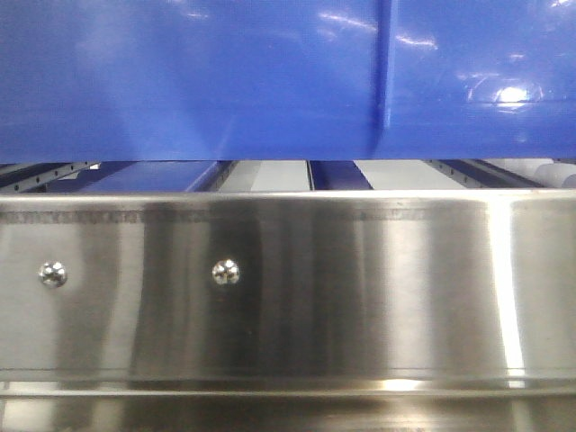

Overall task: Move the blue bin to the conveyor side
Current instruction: 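Close both grippers on opposite side walls of the blue bin, then lift and pull the gripped blue bin off the roller shelf, then hold the blue bin with both grippers while the base turns away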

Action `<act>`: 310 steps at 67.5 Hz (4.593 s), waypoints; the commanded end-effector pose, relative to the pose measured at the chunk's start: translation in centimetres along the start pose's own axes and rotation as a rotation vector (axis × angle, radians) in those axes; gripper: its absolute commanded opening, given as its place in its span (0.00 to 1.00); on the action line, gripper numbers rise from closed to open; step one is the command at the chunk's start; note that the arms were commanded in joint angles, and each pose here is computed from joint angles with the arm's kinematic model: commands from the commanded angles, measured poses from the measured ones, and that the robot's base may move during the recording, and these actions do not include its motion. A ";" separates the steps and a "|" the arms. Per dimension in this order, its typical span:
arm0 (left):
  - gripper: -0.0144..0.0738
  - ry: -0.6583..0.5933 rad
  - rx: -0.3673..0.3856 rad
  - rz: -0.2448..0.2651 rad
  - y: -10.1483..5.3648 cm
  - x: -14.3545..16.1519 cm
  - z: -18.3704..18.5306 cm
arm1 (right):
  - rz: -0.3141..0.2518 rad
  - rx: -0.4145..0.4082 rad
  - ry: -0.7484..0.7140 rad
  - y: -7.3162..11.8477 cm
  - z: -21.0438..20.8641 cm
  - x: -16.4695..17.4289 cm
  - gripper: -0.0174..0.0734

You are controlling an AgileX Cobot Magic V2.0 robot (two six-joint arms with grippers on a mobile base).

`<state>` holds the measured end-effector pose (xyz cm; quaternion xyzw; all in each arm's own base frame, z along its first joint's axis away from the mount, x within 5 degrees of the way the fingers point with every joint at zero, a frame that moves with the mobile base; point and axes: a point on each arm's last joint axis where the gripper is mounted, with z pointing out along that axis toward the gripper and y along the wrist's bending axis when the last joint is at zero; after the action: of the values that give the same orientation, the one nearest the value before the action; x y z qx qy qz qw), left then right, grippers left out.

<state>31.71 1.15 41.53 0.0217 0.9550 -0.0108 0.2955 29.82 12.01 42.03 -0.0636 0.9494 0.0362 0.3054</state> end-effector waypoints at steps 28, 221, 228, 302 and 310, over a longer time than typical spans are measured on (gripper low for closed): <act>0.84 -0.041 0.003 0.003 -0.1 -0.4 0.0 | 0.018 0.005 0.000 0.0 0.6 -0.3 0.81; 0.15 -0.711 0.064 -0.026 -2.9 12.3 -16.8 | 0.026 -0.116 -0.593 -5.2 -17.1 10.7 0.10; 0.15 -0.711 0.064 -0.026 -2.9 12.3 -16.8 | 0.026 -0.118 -0.598 -5.2 -17.1 10.7 0.10; 0.15 -0.711 0.064 -0.026 -2.9 12.3 -16.8 | 0.026 -0.121 -0.609 -5.2 -17.2 10.6 0.10; 0.15 -0.711 0.064 -0.026 -2.9 12.3 -16.8 | 0.026 -0.121 -0.609 -5.2 -17.2 10.6 0.10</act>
<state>12.38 -0.89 46.81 0.0088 0.8332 -0.0672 0.5488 12.41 4.80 47.94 -0.0525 0.8526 0.1336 0.5025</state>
